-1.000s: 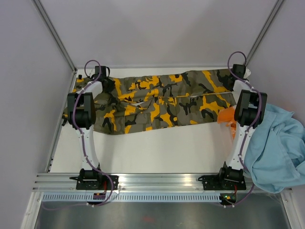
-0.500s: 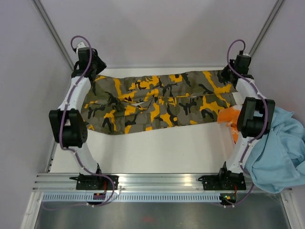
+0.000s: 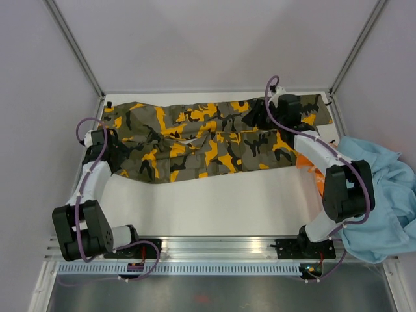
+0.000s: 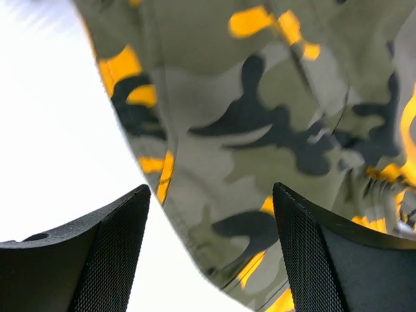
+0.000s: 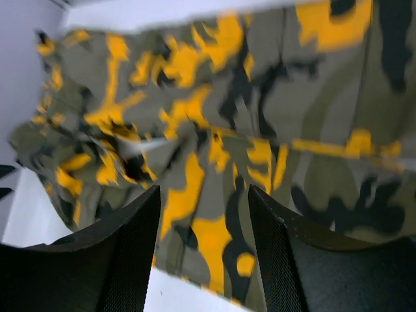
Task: Fold and stack the trousers
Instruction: Flatten the trousers out
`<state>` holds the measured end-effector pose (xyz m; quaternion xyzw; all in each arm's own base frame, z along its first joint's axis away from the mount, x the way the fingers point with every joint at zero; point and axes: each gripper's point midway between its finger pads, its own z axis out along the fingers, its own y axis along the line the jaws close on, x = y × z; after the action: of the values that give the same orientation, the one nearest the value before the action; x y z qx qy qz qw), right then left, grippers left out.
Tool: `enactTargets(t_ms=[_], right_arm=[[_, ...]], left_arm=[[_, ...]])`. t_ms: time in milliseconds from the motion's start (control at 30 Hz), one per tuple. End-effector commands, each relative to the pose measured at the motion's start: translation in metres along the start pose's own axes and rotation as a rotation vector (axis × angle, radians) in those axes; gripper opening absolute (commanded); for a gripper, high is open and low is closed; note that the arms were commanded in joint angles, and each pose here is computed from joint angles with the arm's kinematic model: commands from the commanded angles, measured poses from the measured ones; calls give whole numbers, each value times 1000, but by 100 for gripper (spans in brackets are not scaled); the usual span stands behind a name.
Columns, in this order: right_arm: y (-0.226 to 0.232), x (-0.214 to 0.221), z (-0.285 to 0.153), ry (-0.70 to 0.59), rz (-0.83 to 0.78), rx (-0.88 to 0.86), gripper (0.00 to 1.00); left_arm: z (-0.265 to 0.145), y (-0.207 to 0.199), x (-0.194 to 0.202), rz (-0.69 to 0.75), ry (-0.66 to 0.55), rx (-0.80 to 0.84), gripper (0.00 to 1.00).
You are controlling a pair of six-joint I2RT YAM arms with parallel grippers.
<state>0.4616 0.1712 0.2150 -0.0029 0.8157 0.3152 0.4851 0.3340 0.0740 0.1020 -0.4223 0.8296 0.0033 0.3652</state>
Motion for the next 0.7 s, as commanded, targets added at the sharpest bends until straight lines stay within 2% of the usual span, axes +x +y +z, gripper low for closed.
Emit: enactTargets(t_ms=[0, 67, 133, 167, 233, 300, 400, 467, 667], right_arm=[[-19, 56, -10, 115, 51, 138, 63], [-40, 92, -20, 211, 96, 245, 63], [-62, 109, -29, 247, 109, 363, 63], [-73, 126, -37, 289, 120, 415, 65], [-89, 136, -45, 303, 118, 504, 75], [-104, 147, -52, 333, 99, 576, 77], [-128, 154, -54, 361, 40, 675, 77], [-141, 150, -55, 364, -9, 742, 74], [-191, 138, -74, 451, -202, 1037, 79]], left_arm=[[-24, -13, -7, -61, -35, 101, 82], [-24, -7, -1, -60, -27, 94, 82], [-25, -4, -2, -62, -38, 87, 82], [-25, -2, 0, -61, -37, 82, 83], [-24, 0, 2, -58, -27, 78, 84], [-24, 3, 5, -59, -16, 66, 84], [-23, 9, 8, -73, -5, 40, 89], [-22, 12, 12, -76, 10, 33, 100], [-28, 18, 16, -59, 25, 24, 100]])
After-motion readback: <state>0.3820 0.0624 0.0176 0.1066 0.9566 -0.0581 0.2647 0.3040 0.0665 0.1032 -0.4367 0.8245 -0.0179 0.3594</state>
